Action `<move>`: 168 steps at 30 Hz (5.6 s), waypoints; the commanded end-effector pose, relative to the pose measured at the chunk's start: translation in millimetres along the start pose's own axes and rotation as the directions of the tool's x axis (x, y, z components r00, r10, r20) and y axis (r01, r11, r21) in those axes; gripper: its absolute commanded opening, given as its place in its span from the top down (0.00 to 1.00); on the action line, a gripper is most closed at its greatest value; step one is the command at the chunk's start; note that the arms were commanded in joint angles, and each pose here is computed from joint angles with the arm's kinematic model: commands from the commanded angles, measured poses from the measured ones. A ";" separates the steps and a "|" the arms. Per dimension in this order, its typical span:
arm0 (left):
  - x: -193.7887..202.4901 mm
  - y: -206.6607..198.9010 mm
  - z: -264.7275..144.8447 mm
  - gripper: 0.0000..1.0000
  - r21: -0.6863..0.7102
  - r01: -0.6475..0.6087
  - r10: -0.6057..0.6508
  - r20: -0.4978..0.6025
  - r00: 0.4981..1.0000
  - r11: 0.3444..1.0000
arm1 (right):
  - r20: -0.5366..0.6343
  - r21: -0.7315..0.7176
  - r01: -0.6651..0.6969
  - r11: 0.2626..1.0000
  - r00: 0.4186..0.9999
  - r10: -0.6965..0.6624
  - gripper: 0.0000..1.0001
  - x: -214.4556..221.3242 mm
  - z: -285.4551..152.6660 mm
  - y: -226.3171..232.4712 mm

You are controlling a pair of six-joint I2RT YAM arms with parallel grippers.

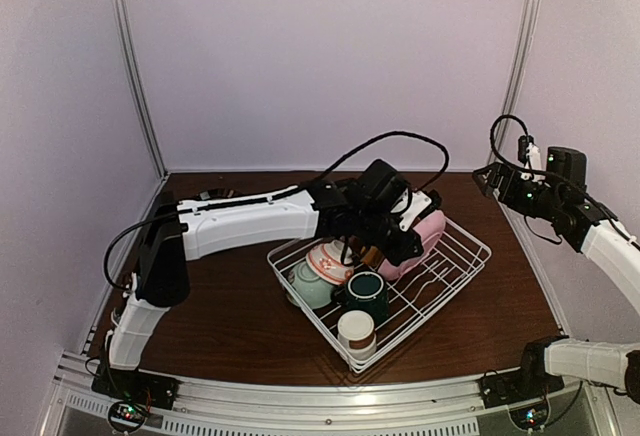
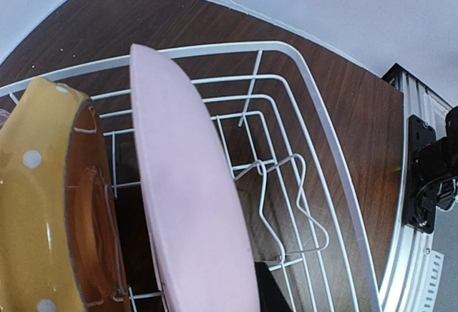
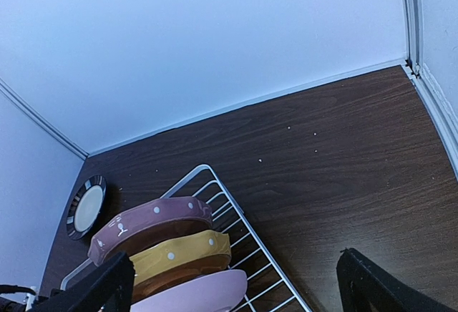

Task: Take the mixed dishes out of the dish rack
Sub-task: Grab the plate from the dish rack, then place the plate on the plate, then grab the plate from the dish rack.

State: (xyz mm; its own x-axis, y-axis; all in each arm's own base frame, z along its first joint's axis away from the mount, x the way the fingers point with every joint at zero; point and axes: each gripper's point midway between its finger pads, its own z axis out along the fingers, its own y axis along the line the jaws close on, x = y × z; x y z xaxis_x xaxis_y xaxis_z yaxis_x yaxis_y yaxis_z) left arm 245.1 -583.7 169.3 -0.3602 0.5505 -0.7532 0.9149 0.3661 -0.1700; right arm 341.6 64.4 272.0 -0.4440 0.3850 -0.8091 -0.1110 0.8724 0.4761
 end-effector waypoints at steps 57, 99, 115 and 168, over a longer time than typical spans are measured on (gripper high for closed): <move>92.0 290.7 -301.6 1.00 -0.900 0.177 -0.294 0.057 0.954 0.399 | -0.052 -0.064 0.103 0.993 0.993 -0.106 0.00 4.4 11.0 34.8; 206.9 384.7 -221.5 0.70 -0.916 0.021 -0.485 -0.193 0.853 0.401 | -0.043 -0.092 0.091 0.992 0.995 -0.095 0.00 0.1 13.3 41.7; 204.7 375.3 -206.8 0.33 -0.849 0.130 -0.497 -0.170 0.851 0.512 | -0.045 -0.082 0.094 0.992 0.994 -0.098 0.00 1.1 12.4 39.7; -33.1 38.3 -91.1 0.26 -0.253 -0.141 0.166 0.084 0.982 0.957 | -0.054 -0.043 0.104 0.994 0.993 -0.106 0.00 11.2 11.6 28.0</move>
State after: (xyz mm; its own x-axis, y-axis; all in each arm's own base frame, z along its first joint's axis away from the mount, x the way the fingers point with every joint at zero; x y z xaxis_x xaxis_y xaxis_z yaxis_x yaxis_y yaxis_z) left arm 273.0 -506.7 261.9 -0.1927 0.5087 -0.8391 0.8872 0.4556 0.0724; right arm 347.0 98.7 274.2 -0.4840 0.2761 -0.8304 -0.2046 0.8869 0.4142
